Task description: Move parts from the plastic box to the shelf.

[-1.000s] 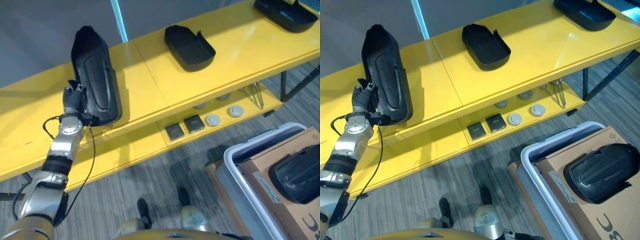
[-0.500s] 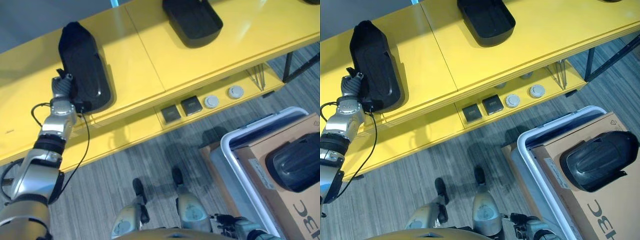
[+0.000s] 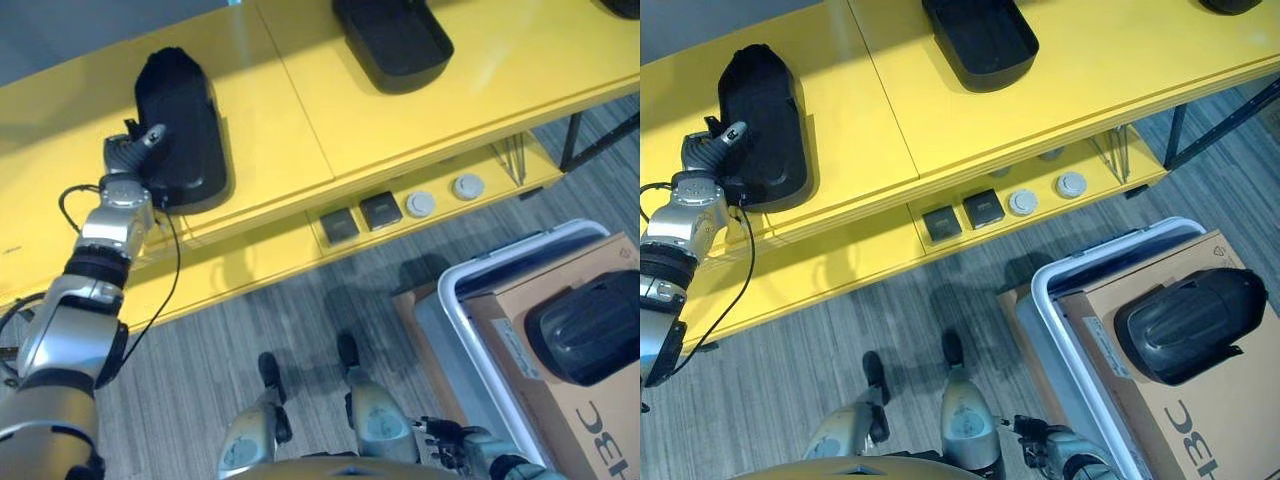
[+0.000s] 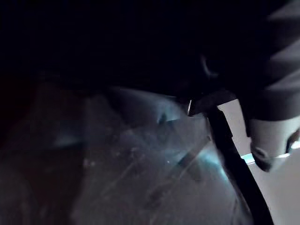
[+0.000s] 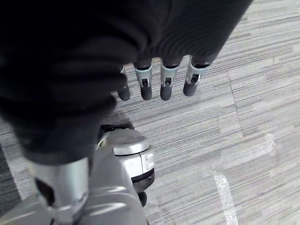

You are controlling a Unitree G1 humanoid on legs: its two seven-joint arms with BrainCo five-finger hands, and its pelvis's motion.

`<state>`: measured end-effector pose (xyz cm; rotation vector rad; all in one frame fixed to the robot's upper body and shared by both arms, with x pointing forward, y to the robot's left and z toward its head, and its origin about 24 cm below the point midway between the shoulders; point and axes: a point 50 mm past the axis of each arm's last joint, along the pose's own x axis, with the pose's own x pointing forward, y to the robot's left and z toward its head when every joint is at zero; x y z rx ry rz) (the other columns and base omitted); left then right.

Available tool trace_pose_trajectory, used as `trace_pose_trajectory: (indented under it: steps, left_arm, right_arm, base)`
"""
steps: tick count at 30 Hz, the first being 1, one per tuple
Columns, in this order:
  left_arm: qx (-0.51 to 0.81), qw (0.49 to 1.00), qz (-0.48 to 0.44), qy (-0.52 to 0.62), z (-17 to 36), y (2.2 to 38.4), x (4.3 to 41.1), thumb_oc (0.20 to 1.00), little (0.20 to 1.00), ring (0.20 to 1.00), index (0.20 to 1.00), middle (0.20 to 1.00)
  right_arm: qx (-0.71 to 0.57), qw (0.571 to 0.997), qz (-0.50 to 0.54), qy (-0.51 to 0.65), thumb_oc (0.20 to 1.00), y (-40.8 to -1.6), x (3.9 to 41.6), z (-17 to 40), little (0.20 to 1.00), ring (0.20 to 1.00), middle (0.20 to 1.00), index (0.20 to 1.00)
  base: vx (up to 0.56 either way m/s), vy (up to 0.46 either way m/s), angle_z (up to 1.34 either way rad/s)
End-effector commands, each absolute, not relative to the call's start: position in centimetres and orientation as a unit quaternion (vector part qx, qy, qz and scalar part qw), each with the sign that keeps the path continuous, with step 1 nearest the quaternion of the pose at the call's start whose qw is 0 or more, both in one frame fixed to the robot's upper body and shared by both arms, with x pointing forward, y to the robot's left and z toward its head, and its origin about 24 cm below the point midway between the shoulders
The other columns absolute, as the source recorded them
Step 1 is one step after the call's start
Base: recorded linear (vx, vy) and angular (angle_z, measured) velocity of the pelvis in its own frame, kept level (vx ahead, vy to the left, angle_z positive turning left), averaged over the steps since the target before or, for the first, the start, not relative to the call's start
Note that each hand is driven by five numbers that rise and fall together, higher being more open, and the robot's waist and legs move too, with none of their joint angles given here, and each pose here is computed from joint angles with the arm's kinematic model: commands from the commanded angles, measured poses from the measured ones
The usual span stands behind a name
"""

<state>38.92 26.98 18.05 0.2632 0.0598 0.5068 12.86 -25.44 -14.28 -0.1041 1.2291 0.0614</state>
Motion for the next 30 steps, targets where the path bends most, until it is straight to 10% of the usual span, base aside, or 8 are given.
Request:
trace_pose_trajectory:
  steps: [1, 21, 29, 30]
  left_arm:
    - [0.148, 0.949, 0.277, 0.009, 20.8, 27.7, 39.5, 1.000, 1.000, 1.000, 1.000, 1.000]
    - [0.026, 0.970, 0.233, 0.067, 16.6, 26.4, 39.6, 1.000, 1.000, 1.000, 1.000, 1.000]
    - [0.047, 0.993, 0.047, -0.100, 20.4, 21.9, 39.1, 1.000, 1.000, 1.000, 1.000, 1.000]
    - [0.036, 0.993, -0.009, -0.116, 20.6, 20.5, 37.9, 0.548, 0.548, 0.548, 0.548, 0.548]
  right_arm:
    - [-0.032, 0.805, 0.068, 0.589, 1.000, -22.7, 11.6, -15.4, 1.000, 1.000, 1.000, 1.000]
    - [-0.042, 0.791, 0.071, 0.606, 1.000, -22.3, 10.2, -16.0, 1.000, 1.000, 1.000, 1.000]
    - [-0.059, 0.765, 0.064, 0.638, 1.000, -23.1, 9.8, -16.0, 1.000, 1.000, 1.000, 1.000]
    - [-0.064, 0.755, 0.065, 0.649, 1.000, -23.1, 9.2, -16.2, 1.000, 1.000, 1.000, 1.000]
  base:
    - [0.04, -0.023, 0.01]
    - [0.05, -0.024, -0.01]
    - [-0.02, 0.062, 0.08]
    - [0.00, 0.080, 0.15]
